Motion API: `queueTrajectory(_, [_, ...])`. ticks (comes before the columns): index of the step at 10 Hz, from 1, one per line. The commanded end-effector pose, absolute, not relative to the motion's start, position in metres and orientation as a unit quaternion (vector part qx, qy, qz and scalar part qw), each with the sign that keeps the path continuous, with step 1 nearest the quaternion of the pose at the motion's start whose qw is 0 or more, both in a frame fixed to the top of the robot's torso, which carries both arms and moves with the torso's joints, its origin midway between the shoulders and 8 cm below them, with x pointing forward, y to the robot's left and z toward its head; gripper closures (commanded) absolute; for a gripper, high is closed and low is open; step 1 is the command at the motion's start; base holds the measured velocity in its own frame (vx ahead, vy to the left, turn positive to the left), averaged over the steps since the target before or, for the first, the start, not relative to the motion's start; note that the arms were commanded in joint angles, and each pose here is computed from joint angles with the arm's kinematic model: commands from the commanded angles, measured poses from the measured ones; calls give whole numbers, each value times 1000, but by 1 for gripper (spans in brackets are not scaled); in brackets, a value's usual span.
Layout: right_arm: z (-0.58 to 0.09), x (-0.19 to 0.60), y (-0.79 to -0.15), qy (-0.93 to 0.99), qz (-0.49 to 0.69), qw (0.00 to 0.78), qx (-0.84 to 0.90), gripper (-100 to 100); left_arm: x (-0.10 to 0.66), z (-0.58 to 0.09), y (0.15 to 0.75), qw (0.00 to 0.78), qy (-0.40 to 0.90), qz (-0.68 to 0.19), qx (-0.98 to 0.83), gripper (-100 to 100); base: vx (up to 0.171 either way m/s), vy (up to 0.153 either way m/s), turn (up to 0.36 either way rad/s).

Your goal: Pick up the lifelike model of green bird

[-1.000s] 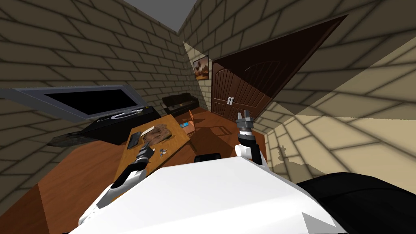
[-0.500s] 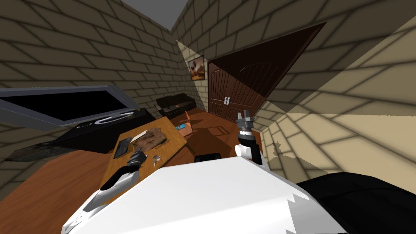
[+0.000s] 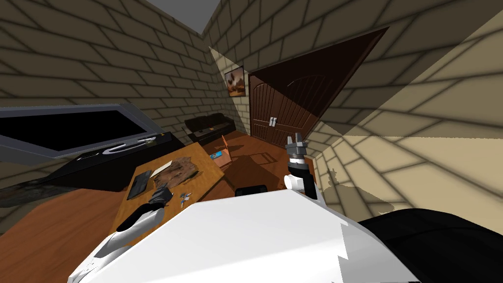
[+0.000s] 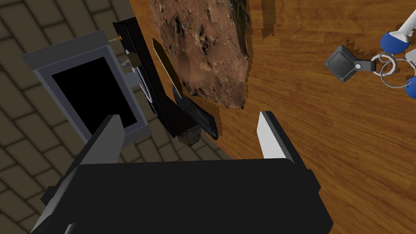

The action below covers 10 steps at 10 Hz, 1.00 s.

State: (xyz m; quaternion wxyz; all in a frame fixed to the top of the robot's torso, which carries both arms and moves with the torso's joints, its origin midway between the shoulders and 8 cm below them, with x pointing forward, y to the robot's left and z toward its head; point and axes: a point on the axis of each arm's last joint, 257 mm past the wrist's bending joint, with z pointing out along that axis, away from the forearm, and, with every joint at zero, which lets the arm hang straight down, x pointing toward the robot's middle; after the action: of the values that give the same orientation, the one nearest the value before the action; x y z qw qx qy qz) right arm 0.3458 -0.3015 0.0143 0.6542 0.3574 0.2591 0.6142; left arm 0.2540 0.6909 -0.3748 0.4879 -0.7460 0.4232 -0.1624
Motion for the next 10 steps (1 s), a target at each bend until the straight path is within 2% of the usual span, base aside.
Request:
queueTrajectory(1, [14, 346, -301, 259, 614, 654, 357, 0, 249, -376, 710, 481, 416, -144, -758, -100, 49, -1, -105])
queueTrajectory(10, [14, 346, -301, 259, 614, 654, 357, 0, 190, -413, 755, 426, 379, -62, -819, -100, 53, 0, -60])
